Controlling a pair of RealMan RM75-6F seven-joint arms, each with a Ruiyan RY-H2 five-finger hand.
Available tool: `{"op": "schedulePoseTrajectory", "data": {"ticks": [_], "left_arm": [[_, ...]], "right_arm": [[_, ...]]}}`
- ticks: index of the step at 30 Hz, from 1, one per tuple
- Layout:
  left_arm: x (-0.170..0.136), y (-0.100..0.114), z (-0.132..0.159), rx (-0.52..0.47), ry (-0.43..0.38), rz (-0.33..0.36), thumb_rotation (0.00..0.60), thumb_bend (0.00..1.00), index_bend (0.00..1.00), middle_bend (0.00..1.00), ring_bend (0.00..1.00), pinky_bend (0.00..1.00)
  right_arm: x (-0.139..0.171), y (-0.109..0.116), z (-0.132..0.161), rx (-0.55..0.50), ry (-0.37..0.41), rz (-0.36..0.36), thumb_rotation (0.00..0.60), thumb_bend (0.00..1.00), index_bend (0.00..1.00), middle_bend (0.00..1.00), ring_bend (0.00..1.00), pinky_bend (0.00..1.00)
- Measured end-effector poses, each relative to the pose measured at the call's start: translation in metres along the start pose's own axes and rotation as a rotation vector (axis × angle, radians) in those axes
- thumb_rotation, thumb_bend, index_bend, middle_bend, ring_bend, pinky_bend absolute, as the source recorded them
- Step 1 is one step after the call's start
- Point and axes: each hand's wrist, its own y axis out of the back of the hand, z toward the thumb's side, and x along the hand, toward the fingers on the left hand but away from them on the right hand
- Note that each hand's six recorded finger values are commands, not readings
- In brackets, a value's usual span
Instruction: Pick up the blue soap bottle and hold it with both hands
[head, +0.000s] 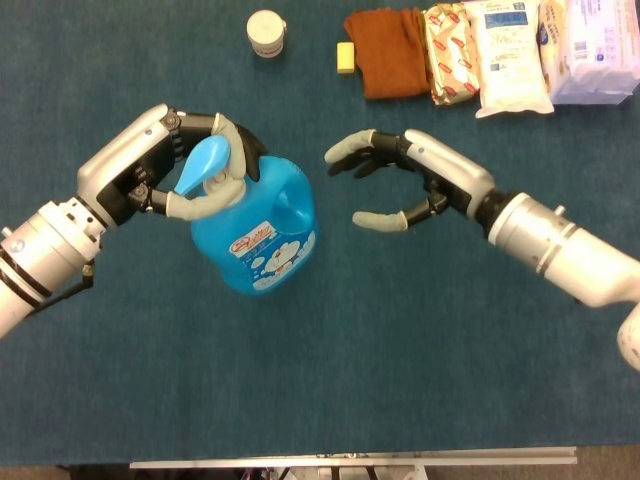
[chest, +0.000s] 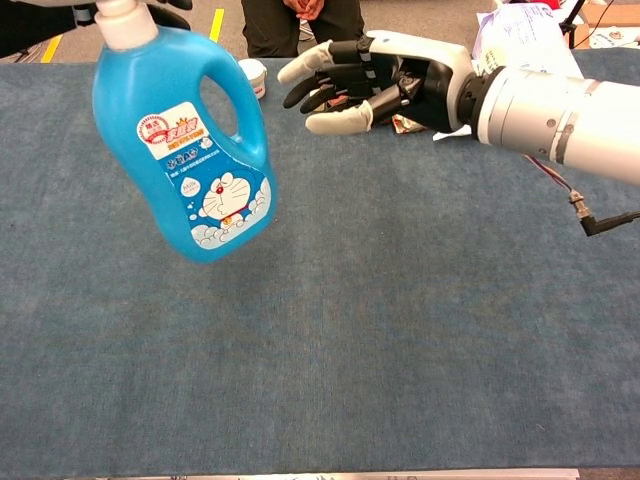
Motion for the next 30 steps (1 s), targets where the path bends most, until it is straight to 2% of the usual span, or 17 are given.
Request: {"op": "schedulePoseTrajectory", "data": {"ticks": [3,6,14,22,30], "left_arm": [[0.002,0.0,-0.002,-0.014,0.001,0.002,0.6,0.49,0.75,0.5,0.3,0.27],[0.004,-0.001,-0.003,-0.022,0.002,-0.004,0.6,0.49,0.75,0.5,0.3,0.27],[0.008,-0.005,-0.007,-0.046,-0.003,-0.013,0.6,0.49,0.75,0.5,0.3,0.27],[0.012,-0.007,-0.006,-0.061,-0.013,-0.008,0.6,0.49,0.75,0.5,0.3,0.27],[0.017,-0.009,-0.007,-0.082,-0.016,-0.006,0.6,0.49,0.76,0.5,0.3,0.27]], "right_arm": [[-0.002,0.005,0.01,-0.02,-0.029,0.009,0.6,0.21,0.29,0.32,0.23,0.22],[-0.003,0.011,0.022,0.003,-0.044,0.015,0.6,0.21,0.29,0.32,0.23,0.22],[-0.01,0.02,0.041,0.151,-0.055,0.022,0.6,0.21,0.29,0.32,0.23,0.2],[-0.02,0.019,0.054,0.282,-0.085,0.041,0.6,0.21,0.29,0.31,0.22,0.17],[-0.026,0.011,0.066,0.293,-0.071,0.048,0.6,0.21,0.29,0.31,0.21,0.17]]}}
